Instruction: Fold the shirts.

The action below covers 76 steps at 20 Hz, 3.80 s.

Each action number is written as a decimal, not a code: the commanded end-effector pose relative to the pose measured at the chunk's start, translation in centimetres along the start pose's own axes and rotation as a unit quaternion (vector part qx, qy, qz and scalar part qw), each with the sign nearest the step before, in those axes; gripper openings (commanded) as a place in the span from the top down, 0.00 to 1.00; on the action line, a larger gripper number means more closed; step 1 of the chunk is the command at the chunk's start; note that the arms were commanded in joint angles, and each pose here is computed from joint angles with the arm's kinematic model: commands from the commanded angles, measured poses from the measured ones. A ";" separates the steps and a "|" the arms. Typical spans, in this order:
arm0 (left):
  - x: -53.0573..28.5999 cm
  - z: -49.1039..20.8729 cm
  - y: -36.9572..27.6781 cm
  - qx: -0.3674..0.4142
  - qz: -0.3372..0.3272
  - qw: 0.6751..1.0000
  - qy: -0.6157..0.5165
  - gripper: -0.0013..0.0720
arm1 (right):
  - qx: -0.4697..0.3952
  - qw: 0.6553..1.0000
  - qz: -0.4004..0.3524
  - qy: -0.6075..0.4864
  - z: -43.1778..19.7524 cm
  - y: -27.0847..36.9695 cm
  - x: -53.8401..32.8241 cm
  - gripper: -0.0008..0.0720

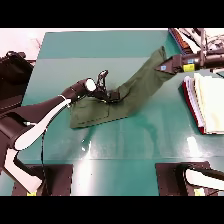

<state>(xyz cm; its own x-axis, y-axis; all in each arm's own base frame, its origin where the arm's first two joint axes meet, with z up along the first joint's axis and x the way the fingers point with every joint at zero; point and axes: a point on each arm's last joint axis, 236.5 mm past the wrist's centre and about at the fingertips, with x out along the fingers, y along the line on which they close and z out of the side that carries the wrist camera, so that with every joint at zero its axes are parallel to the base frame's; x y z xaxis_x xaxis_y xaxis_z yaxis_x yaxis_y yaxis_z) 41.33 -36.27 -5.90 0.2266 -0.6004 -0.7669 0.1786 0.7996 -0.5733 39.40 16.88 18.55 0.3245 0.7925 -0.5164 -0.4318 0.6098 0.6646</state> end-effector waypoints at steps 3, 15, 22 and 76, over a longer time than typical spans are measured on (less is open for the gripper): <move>0.5 0.4 -0.6 -0.001 -0.007 1.000 -0.008 0.95 | -0.057 0.997 0.045 0.003 0.1 8.3 3.4 0.96; -34.7 15.9 4.2 0.060 0.104 0.946 -0.300 0.95 | -0.112 0.984 0.127 0.062 -6.9 18.9 22.0 0.83; -40.4 13.9 5.1 0.063 0.133 0.937 -0.316 0.95 | -0.140 0.975 0.083 0.150 -9.0 14.8 24.4 0.43; -34.0 10.8 -7.4 0.168 0.018 0.946 -0.276 0.95 | 0.088 0.844 -0.337 -0.408 14.5 -20.4 -32.3 0.96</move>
<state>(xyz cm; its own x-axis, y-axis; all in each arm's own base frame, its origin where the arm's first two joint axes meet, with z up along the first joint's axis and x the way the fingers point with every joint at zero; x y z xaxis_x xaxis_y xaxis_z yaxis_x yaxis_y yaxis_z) 42.70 -21.85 27.57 0.6875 -0.5583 -0.4644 0.4357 0.8287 -0.3513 50.03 -21.22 25.13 0.9199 -0.0218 -0.3915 0.2338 0.8321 0.5030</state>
